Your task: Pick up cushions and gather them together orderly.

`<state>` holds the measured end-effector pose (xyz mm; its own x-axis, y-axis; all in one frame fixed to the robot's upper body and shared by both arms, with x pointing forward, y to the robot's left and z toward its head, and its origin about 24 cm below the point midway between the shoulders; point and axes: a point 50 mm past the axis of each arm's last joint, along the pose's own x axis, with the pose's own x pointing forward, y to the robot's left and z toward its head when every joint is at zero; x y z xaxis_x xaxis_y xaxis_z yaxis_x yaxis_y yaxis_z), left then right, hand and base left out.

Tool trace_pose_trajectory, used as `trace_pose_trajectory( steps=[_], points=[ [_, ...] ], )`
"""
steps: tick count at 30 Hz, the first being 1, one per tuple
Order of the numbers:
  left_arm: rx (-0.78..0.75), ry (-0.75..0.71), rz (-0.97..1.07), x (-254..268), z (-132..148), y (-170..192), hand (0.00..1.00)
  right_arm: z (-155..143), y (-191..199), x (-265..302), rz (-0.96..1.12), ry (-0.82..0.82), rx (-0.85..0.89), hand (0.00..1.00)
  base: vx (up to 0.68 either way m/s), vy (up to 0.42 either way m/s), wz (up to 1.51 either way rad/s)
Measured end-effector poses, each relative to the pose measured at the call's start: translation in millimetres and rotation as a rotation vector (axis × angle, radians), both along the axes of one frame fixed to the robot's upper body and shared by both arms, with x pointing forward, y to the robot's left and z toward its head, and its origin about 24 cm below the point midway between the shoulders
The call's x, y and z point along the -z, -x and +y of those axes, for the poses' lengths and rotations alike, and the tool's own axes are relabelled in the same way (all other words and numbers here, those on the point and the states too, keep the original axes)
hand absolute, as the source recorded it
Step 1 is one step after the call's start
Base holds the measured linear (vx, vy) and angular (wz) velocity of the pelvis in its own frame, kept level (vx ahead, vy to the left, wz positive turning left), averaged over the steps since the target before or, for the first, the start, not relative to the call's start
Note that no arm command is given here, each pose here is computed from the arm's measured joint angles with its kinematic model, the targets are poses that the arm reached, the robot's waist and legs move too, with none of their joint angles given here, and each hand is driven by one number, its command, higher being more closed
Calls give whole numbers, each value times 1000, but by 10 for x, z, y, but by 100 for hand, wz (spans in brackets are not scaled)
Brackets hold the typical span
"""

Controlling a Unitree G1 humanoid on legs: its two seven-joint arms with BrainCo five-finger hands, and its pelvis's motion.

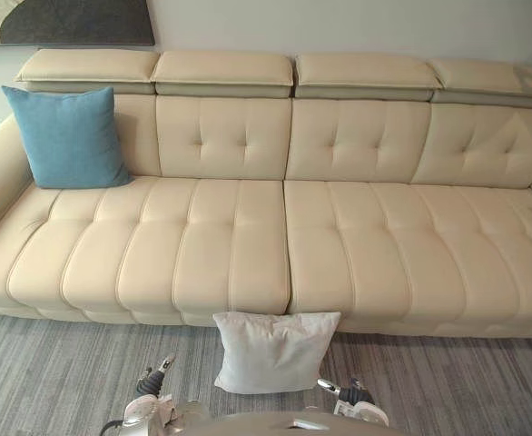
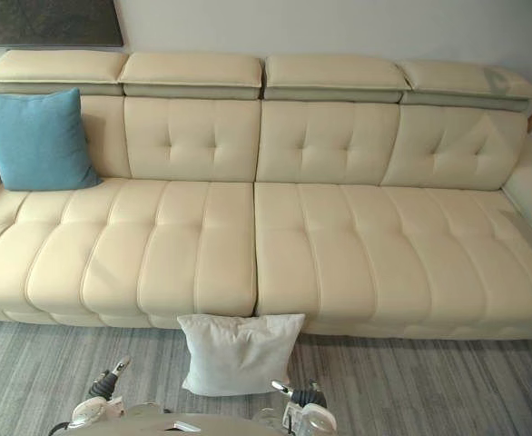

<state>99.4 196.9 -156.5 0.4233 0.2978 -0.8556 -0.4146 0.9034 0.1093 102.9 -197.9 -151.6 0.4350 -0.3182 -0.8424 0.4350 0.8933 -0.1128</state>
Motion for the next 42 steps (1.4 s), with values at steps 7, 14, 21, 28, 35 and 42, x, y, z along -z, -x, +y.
trace_pose_trajectory(
  steps=[7,14,21,28,35,42],
  points=[
    [1,11,23,28,-39,76,0,-48,38,6,14,12,-2,0,-41,-28,-2],
    [66,-9,-25,-29,-57,-147,0,15,-258,-85,-42,71,-161,0,-62,28,-23],
    [195,-118,-239,-390,-77,-961,0,91,-1334,-777,-404,266,-340,0,-222,84,-41],
    [182,-232,-531,-1055,73,-1726,0,-92,-2032,-1739,-748,494,-300,0,-138,15,-18],
    [132,-314,-823,-1895,241,-2311,0,-237,-2375,-2574,-1000,616,-159,0,-41,-48,9],
    [117,-349,-1000,-2446,323,-2530,0,-289,-2519,-3063,-1135,640,-73,0,-35,-57,4]
  ],
)
